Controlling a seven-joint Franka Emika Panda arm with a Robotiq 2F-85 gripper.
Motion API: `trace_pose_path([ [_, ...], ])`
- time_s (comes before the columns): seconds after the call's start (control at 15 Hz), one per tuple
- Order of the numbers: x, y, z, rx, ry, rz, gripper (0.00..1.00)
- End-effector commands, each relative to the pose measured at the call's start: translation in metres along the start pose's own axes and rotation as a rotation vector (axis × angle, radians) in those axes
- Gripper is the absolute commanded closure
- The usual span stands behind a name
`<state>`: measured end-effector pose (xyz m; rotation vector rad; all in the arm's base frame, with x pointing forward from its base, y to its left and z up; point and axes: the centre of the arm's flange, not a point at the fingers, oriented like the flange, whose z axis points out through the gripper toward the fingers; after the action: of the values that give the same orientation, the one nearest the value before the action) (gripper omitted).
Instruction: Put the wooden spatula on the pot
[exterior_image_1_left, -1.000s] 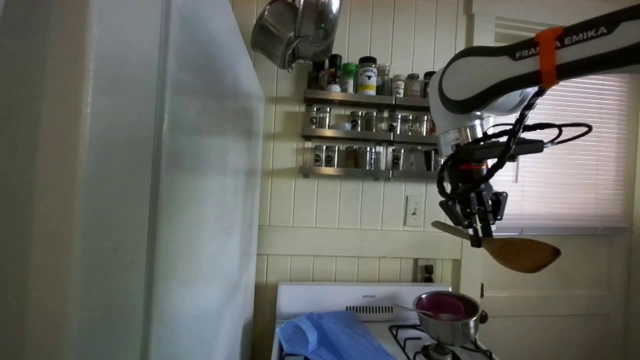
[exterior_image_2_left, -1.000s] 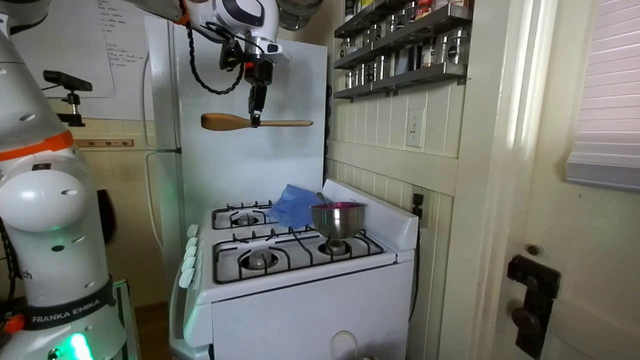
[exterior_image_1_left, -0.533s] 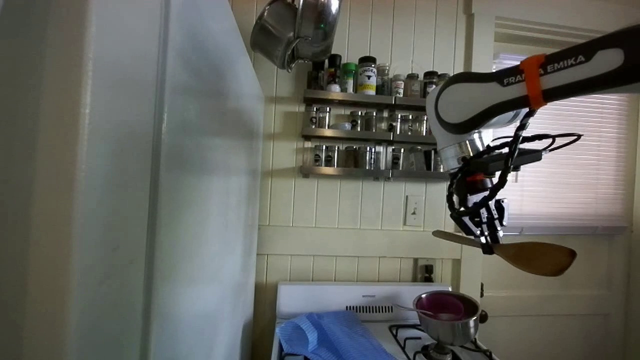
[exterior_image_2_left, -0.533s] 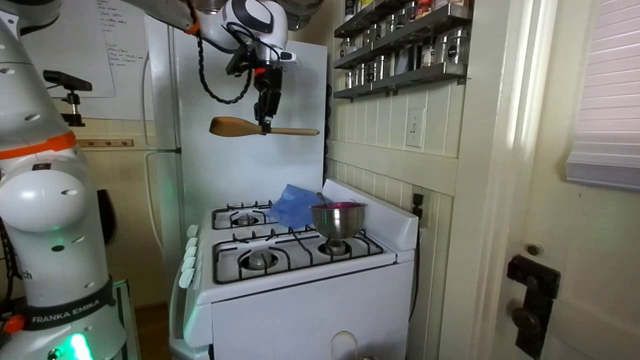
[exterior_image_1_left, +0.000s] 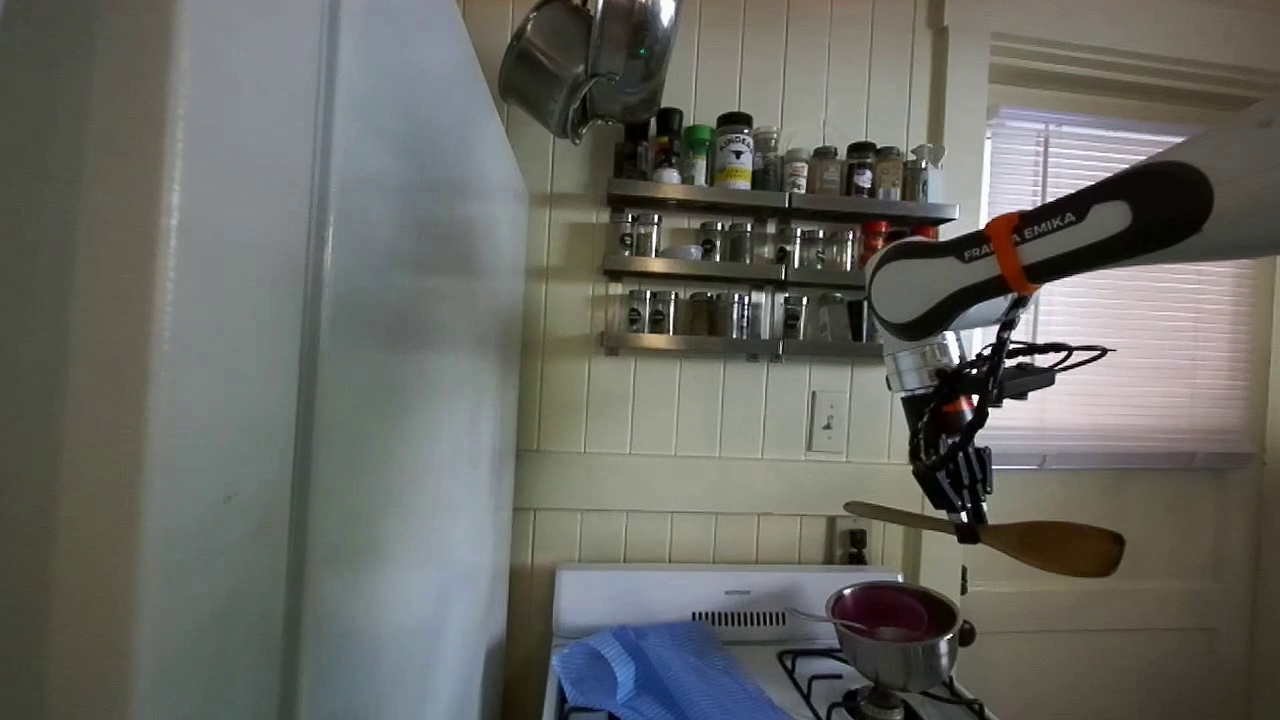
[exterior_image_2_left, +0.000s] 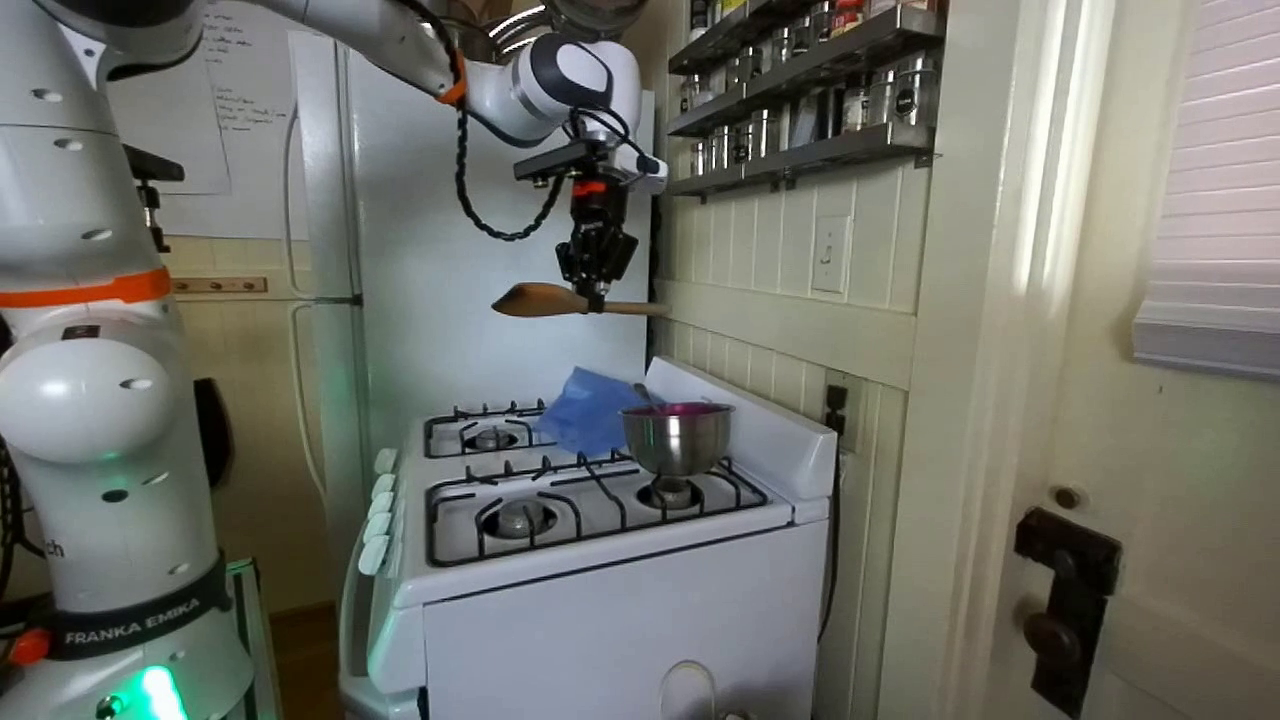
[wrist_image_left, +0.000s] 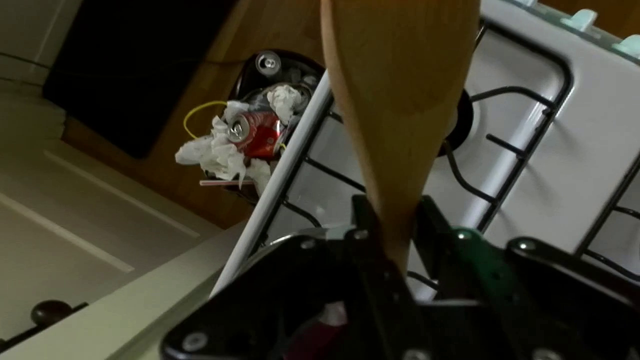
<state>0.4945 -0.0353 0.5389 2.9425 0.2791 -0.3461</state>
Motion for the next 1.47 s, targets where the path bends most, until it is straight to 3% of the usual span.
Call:
trace_pose_path([
  [0.0, 0.006, 0.008, 0.006, 0.039, 0.01, -0.016, 0.94],
  [0.07, 0.009, 0.014, 0.011, 0.052, 0.005, -0.015, 0.75],
  [0.2, 0.01, 0.015, 0.013, 0.051, 0.0, -0.013, 0.75],
  [0.27, 0.012, 0.015, 0.01, 0.061, 0.011, 0.018, 0.94],
  [0.53, 0.037, 0.04, 0.019, 0.026, 0.046, 0.18, 0.94],
  [0.93, 0.084, 0.05, 0.046, -0.042, 0.079, 0.167, 0.94],
  [1.4, 0.096, 0.069, 0.081, -0.041, 0.023, 0.205, 0.94],
])
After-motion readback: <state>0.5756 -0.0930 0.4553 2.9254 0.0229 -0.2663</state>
